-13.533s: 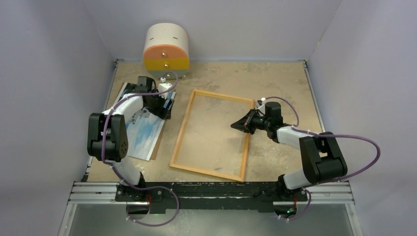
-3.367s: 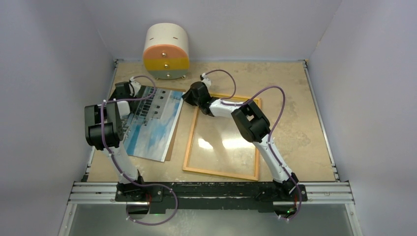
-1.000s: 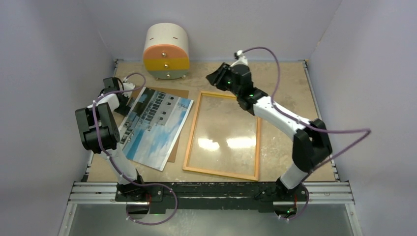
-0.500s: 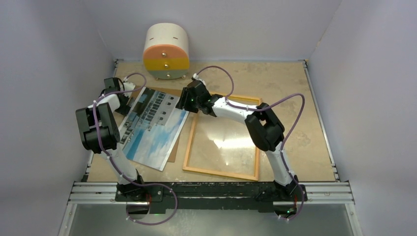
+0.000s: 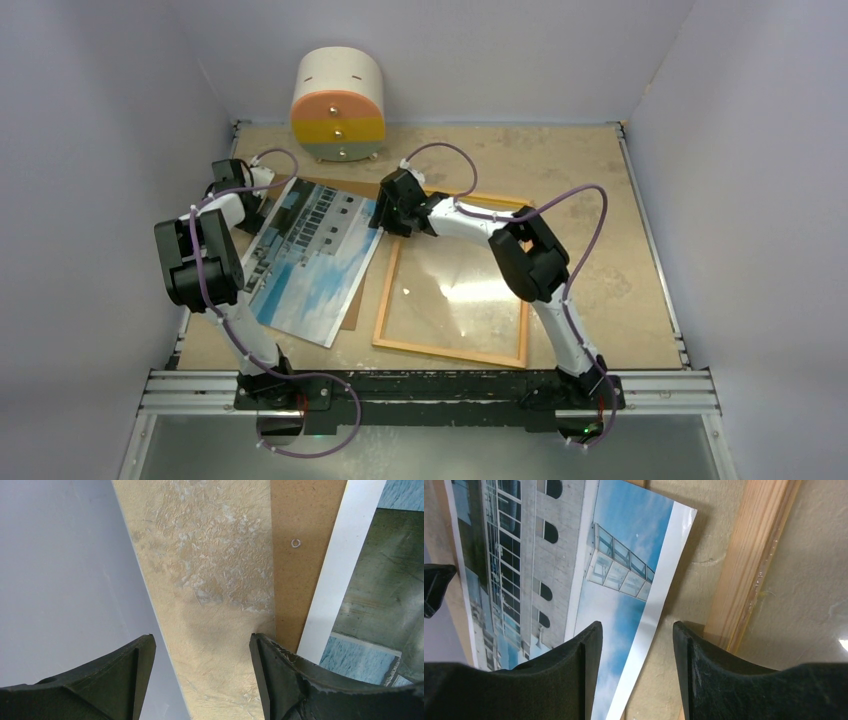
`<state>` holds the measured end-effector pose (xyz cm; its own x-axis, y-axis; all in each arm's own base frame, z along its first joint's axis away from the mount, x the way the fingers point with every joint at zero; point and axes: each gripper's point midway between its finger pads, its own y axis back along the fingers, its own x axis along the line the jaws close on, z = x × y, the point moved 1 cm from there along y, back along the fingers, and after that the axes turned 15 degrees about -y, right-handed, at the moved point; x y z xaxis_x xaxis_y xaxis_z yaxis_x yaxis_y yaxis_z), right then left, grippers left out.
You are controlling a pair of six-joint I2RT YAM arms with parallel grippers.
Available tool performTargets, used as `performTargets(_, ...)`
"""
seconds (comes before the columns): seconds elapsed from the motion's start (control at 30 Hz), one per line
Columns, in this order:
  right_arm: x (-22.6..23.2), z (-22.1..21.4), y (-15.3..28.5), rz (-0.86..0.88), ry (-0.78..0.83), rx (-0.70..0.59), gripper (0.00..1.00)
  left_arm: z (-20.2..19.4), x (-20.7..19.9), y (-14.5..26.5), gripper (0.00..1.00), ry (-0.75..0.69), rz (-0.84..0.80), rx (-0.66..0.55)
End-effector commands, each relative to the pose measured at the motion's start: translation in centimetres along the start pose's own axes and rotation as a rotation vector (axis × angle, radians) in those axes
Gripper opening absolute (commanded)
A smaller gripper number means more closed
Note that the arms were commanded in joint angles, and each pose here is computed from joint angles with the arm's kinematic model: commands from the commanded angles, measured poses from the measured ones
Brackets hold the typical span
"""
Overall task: Put the photo into the frame
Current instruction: Pick up the photo at the center of the board.
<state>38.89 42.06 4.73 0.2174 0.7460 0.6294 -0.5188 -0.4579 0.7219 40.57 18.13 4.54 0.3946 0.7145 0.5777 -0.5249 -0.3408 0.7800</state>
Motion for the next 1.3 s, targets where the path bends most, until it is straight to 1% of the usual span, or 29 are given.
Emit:
performTargets(0.0,0.0,1.5,-0.5,-0.048,-0.002,-0.065,0.57,-1.1,-2.3,-0.5,0.73,-0.016,-0.064,0.028)
performTargets(0.13,-0.5,2.3,-1.3,-0.091,0.0,-0.114,0.61,-1.1,-2.5,-0.5,0.73,-0.016,-0.068,0.026)
performTargets(0.3,-0.9,3.3,-1.7,-0.114,0.0,-0.175,0.63,-1.2,-2.8,-0.8,0.73,-0.015,-0.076,0.029)
performTargets(0.43,-1.0,2.9,-2.6,-0.099,-0.05,-0.166,0.63,-1.2,-2.9,-1.0,0.73,-0.017,-0.08,0.031)
performTargets(0.53,-0.7,2.3,-3.1,-0.026,-0.12,-0.138,0.61,-1.2,-3.0,-1.0,0.73,-0.017,-0.081,0.029)
performTargets(0.57,-0.3,2.1,-3.1,0.018,-0.168,-0.12,0.59,-1.3,-3.0,-1.0,0.73,-0.021,-0.082,0.03)
performTargets(0.63,-0.1,1.8,-3.2,0.089,-0.249,-0.08,0.53,-1.4,-3.3,-1.1,0.73,-0.028,-0.086,0.032)
performTargets(0.73,0.2,2.0,-2.8,0.16,-0.305,-0.075,0.49,-1.5,-4.0,-1.3,0.73,-0.051,-0.093,0.039)
performTargets(0.93,2.0,2.3,-1.9,0.295,-0.317,-0.075,0.41,-2.0,-5.7,-1.9,0.72,-0.082,-0.116,0.058)
performTargets(1.03,3.0,2.5,-1.8,0.353,-0.316,-0.062,0.41,-2.2,-6.5,-2.1,0.72,-0.1,-0.127,0.062)
performTargets(1.27,4.2,2.3,-2.0,0.41,-0.291,-0.034,0.39,-2.3,-7.4,-2.4,0.7,-0.12,-0.139,0.066)
